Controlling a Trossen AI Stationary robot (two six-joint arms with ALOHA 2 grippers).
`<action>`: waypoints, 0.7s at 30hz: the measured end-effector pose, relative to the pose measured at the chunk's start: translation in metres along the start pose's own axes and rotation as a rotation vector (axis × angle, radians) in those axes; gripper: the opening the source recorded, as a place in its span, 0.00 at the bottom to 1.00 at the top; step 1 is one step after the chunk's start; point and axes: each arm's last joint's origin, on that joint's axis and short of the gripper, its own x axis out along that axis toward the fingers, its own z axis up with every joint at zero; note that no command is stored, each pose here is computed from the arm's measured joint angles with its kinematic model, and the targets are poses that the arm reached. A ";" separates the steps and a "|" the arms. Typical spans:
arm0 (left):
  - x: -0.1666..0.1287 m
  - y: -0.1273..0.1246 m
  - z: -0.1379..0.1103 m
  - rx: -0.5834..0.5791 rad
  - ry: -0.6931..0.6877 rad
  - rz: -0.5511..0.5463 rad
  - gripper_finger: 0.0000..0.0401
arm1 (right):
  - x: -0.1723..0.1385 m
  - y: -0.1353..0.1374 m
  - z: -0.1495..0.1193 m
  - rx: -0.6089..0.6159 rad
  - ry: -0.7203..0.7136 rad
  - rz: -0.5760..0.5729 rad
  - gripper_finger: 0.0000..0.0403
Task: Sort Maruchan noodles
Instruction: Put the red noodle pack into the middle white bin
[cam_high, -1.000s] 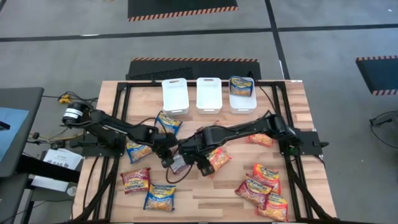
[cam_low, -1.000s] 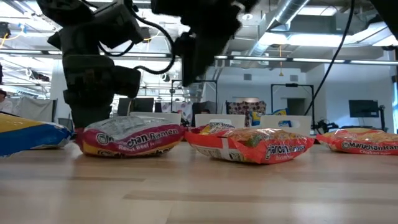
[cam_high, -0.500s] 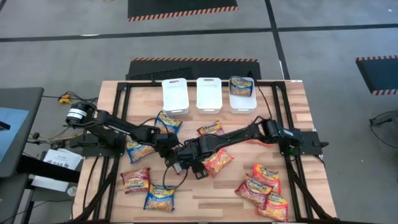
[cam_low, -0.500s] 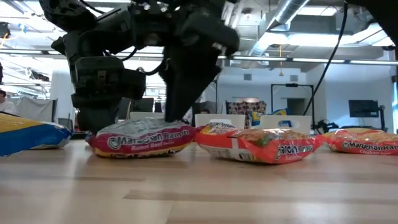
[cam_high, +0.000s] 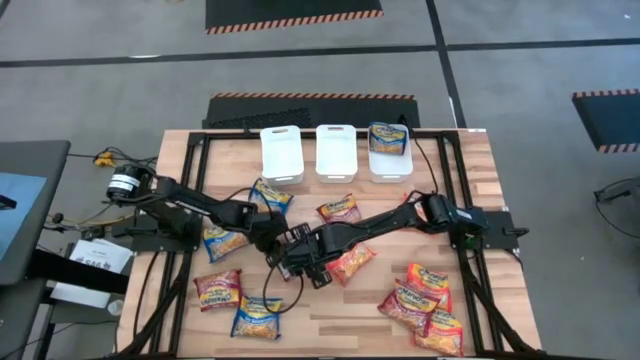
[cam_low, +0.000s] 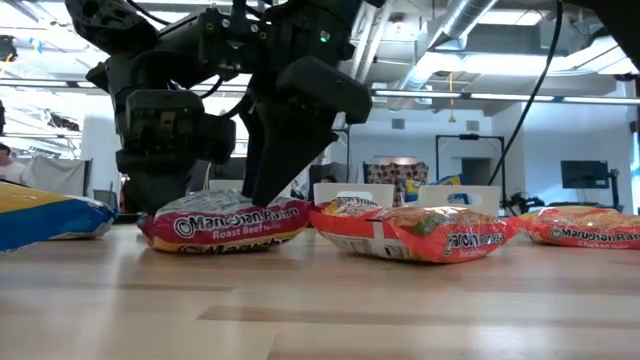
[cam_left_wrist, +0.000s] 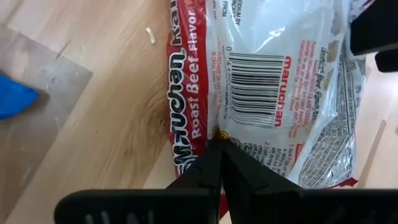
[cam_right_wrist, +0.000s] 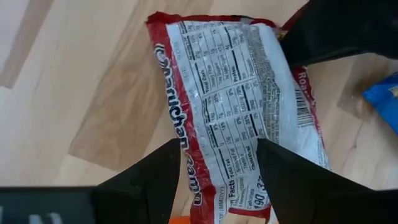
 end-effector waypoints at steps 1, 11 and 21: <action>0.000 0.001 0.001 -0.011 0.000 -0.001 0.00 | 0.000 -0.002 0.000 -0.004 0.002 -0.003 0.59; -0.002 0.008 0.003 0.031 0.040 -0.015 0.00 | 0.029 -0.002 -0.003 -0.040 0.039 -0.084 0.59; -0.004 0.016 0.005 0.070 0.074 0.000 0.00 | 0.040 -0.002 -0.003 -0.045 0.034 -0.095 0.49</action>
